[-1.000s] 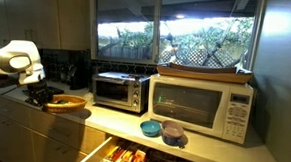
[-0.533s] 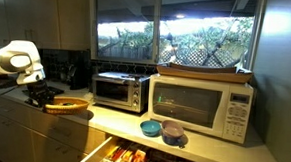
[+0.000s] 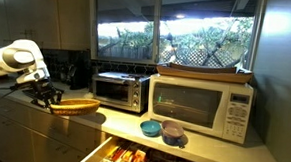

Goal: Pick up the brown bowl and put it on the kitchen counter in front of the gray oven

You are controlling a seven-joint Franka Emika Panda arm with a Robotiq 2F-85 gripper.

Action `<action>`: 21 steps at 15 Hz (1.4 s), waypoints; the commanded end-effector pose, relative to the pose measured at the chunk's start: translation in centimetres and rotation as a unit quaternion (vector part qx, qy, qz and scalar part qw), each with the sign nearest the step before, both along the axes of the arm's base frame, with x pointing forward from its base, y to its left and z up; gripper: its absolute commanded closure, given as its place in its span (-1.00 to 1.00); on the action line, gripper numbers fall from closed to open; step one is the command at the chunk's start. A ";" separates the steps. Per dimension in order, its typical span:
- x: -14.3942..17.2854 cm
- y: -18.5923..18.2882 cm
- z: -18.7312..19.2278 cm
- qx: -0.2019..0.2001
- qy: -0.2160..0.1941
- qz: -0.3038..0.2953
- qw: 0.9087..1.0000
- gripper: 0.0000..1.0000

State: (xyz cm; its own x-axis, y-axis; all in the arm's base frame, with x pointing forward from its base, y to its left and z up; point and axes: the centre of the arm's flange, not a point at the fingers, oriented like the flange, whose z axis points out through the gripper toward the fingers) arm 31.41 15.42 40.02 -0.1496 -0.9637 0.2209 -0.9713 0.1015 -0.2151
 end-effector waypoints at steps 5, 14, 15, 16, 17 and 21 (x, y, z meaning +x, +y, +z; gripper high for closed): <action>2.3 -1.8 -0.3 -0.013 -0.053 -0.091 0.994 0.97; 8.3 -6.3 -1.5 0.018 -0.156 -0.148 0.976 0.97; 8.9 -6.5 -1.6 0.034 -0.170 -0.145 0.974 0.97; 9.4 -6.6 -1.8 0.053 -0.182 -0.145 0.971 0.97; 9.7 -6.8 -2.0 0.072 -0.186 -0.150 0.968 0.97; 9.9 -6.0 -3.4 0.129 -0.149 -0.163 0.967 0.97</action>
State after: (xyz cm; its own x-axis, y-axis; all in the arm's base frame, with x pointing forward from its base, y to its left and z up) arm 40.41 8.47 37.85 -0.4682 -0.8818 -0.0559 -0.7639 0.4358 -0.4760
